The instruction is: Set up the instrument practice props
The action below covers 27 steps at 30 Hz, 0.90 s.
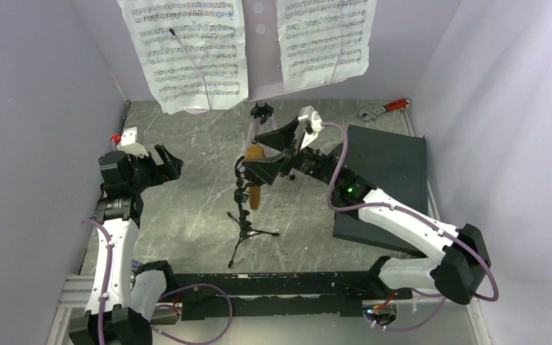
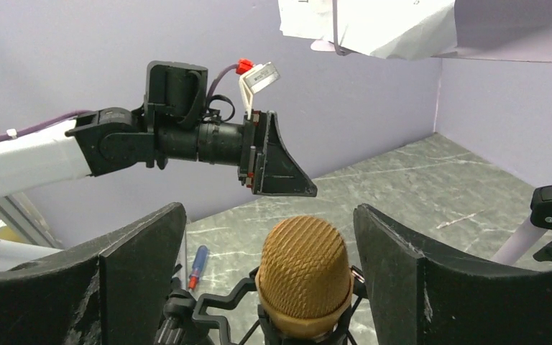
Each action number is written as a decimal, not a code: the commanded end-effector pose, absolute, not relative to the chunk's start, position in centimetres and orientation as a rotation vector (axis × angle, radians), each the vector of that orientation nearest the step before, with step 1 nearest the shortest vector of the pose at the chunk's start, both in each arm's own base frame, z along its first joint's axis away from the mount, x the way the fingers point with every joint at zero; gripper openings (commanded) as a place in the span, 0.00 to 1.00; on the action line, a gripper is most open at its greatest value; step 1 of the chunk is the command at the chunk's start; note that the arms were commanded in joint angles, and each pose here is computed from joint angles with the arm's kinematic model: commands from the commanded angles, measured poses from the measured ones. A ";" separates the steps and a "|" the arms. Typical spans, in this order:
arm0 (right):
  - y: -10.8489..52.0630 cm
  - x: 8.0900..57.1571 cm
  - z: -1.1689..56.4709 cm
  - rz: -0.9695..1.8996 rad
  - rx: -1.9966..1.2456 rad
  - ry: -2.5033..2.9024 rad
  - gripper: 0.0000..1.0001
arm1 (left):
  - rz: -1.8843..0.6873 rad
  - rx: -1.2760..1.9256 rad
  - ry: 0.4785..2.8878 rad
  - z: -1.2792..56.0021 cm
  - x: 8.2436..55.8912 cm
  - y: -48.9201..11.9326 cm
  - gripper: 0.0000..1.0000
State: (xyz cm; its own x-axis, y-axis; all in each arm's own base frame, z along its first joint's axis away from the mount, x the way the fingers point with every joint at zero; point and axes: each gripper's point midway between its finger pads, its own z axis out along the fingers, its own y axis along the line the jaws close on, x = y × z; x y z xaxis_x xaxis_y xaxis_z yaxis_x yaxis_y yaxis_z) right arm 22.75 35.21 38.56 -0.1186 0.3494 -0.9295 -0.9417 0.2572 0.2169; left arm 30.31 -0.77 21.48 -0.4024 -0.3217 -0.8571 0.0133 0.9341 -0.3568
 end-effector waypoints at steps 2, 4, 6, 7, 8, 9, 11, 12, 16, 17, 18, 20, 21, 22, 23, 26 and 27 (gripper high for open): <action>34.4 21.7 42.1 1.260 -0.646 1.110 0.96 | -0.386 -0.201 1.945 21.8 30.5 -1.0 0.94; 34.4 21.9 42.0 1.257 -0.635 1.123 0.99 | -0.386 -0.198 1.947 21.8 30.5 -1.0 0.94; 34.4 22.2 41.9 1.251 -0.621 1.144 1.00 | -0.390 -0.199 1.949 21.8 30.5 -1.0 0.94; 34.3 22.5 41.9 1.245 -0.605 1.160 1.00 | -0.391 -0.195 1.947 21.8 30.5 -1.1 0.94; 34.3 22.9 41.8 1.237 -0.588 1.180 1.00 | -0.397 -0.193 1.947 21.8 30.5 -1.2 0.94; 34.1 23.0 42.0 1.236 -0.570 1.193 1.00 | -0.396 -0.195 1.947 21.8 30.5 -1.1 0.94; 33.7 23.5 42.1 1.217 -0.532 1.219 1.00 | -0.397 -0.194 1.948 21.8 30.5 -1.2 0.94; 33.3 23.8 42.3 1.203 -0.504 1.228 1.00 | -0.397 -0.194 1.947 21.8 30.5 -1.1 0.94; 31.5 25.6 42.0 1.172 -0.410 1.283 1.00 | -0.402 -0.193 1.951 21.7 30.6 -1.2 0.94; 31.0 26.1 41.8 1.174 -0.385 1.302 1.00 | -0.402 -0.193 1.953 21.7 30.5 -1.2 0.94; 30.4 26.7 41.6 1.177 -0.361 1.320 1.00 | -0.404 -0.192 1.954 21.7 30.6 -1.2 0.94; 29.2 27.6 40.9 1.178 -0.325 1.350 1.00 | -0.405 -0.191 1.955 21.7 30.6 -1.3 0.94; 28.5 27.9 40.5 1.175 -0.307 1.363 1.00 | -0.406 -0.191 1.956 21.6 30.6 -1.3 0.94; 27.8 28.3 40.2 1.169 -0.289 1.374 1.00 | -0.406 -0.191 1.955 21.7 30.5 -1.3 0.94; 27.0 28.7 39.7 1.157 -0.270 1.388 1.00 | -0.403 -0.194 1.956 21.6 30.5 -1.2 0.94; 24.6 29.9 37.9 1.117 -0.201 1.447 1.00 | -0.408 -0.190 1.955 21.7 30.5 -1.3 0.94; 23.7 30.3 36.9 1.101 -0.174 1.474 1.00 | -0.408 -0.190 1.954 21.7 30.5 -1.3 0.94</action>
State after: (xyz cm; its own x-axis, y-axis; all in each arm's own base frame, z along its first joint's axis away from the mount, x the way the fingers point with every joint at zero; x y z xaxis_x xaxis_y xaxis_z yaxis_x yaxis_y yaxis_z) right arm 30.09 26.14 37.95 -0.2231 0.4468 -0.8664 -0.7200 0.5236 0.4554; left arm 30.36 -1.13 21.01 -0.4247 -0.3243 -0.8453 0.0258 0.9289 -0.3694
